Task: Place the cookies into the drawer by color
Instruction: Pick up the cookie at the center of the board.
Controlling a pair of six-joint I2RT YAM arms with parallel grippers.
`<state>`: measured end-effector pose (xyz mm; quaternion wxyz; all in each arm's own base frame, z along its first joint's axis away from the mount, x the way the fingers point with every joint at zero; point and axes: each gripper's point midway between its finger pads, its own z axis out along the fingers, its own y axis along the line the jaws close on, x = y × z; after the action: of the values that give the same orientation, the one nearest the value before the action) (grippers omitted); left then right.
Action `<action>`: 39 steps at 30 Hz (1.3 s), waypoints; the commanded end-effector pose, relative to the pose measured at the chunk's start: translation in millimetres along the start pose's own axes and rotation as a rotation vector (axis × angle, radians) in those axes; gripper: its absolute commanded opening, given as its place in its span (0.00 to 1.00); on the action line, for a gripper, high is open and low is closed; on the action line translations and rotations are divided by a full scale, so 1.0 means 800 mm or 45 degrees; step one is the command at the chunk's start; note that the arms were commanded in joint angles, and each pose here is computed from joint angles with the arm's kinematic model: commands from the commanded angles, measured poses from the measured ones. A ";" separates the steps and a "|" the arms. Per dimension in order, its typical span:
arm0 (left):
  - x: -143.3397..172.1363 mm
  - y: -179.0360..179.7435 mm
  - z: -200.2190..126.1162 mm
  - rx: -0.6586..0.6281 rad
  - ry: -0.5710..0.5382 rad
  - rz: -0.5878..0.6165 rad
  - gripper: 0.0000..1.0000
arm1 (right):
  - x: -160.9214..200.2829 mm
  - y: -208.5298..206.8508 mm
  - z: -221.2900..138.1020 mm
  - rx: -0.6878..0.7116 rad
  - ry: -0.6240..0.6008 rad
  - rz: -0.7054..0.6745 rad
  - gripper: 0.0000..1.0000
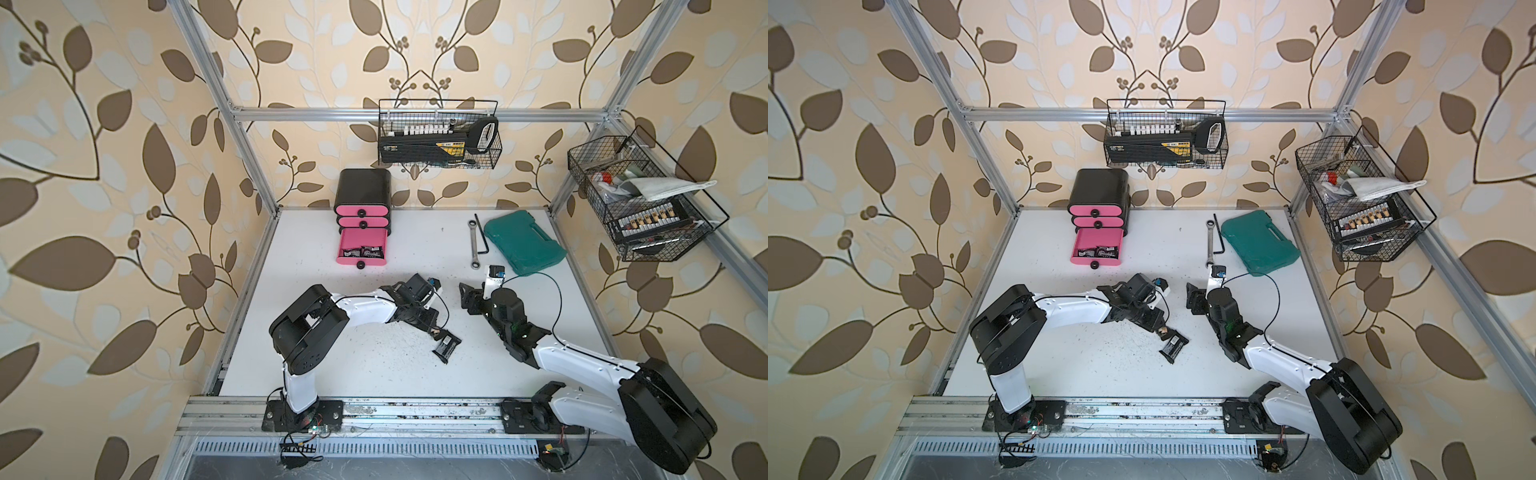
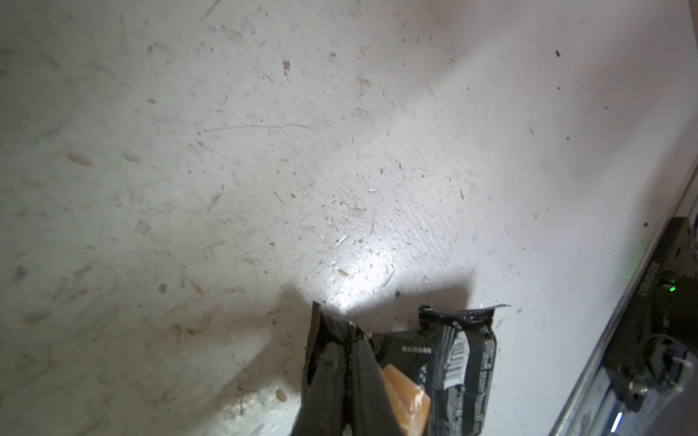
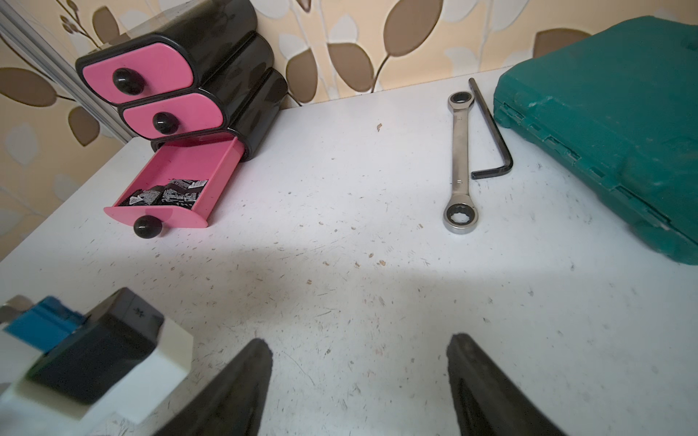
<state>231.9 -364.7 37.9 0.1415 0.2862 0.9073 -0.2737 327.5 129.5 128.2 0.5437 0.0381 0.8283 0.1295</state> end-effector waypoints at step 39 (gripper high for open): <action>-0.216 0.328 -0.238 -0.711 -1.029 -0.523 0.00 | -0.015 0.008 0.004 -0.017 -0.024 0.023 0.76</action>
<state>481.8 -153.9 136.3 0.4542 -0.0718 0.8802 -0.1172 329.2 131.1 128.0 0.5418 0.0384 0.8293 0.1314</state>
